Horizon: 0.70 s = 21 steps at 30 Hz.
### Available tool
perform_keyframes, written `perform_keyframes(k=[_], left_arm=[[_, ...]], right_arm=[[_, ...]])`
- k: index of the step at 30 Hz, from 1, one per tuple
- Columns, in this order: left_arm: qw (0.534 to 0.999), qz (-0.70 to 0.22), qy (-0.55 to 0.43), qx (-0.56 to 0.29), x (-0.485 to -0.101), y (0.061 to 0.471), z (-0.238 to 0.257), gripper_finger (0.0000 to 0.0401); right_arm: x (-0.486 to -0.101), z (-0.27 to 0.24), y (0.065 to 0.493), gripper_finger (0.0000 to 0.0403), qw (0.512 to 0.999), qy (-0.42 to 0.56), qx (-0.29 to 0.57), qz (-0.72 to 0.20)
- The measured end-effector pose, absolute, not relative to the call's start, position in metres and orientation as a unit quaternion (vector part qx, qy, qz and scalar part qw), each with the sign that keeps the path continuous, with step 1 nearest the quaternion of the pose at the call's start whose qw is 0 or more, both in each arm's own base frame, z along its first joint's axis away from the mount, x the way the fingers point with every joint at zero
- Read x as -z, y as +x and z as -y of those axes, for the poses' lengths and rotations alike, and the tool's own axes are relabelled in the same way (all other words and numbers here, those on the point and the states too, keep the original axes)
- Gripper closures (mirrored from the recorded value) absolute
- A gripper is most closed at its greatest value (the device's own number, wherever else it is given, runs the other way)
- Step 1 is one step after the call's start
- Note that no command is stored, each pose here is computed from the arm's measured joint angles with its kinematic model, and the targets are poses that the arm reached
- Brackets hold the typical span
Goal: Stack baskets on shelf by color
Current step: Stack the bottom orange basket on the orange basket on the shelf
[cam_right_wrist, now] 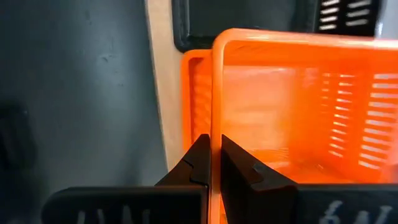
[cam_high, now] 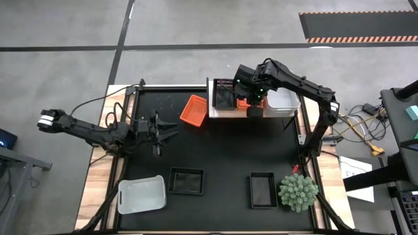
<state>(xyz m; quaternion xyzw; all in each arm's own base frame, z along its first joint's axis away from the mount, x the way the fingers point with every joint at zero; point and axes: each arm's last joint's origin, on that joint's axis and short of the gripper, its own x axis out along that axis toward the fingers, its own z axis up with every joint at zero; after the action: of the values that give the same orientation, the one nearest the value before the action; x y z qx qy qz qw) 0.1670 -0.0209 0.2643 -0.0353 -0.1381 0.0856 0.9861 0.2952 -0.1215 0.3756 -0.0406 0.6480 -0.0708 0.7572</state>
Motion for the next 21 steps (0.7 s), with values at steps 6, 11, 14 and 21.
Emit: perform_keyframes(k=[6, 11, 14, 21], left_arm=[[0.986, 0.138, -0.035, -0.086, -0.2643, 0.167, 0.0209, 0.0257], [0.986, 0.138, -0.035, -0.086, -0.2641, 0.167, 0.0209, 0.0257], [0.986, 0.138, -0.035, -0.086, -0.2641, 0.167, 0.0209, 0.0257], [0.986, 0.138, -0.035, -0.086, -0.2643, 0.167, 0.0209, 0.0257]], right_arm=[[-0.3755, 0.121, 0.2956, 0.0394, 0.76, -0.033, 0.065, -0.645], [-0.3754, 0.121, 0.2957, 0.0382, 0.761, -0.024, 0.071, -0.645], [-0.3754, 0.121, 0.2957, 0.0361, 0.761, -0.02, 0.075, -0.644], [-0.3773, 0.1208, 0.2951, 0.0301, 0.763, -0.018, 0.078, -0.641]])
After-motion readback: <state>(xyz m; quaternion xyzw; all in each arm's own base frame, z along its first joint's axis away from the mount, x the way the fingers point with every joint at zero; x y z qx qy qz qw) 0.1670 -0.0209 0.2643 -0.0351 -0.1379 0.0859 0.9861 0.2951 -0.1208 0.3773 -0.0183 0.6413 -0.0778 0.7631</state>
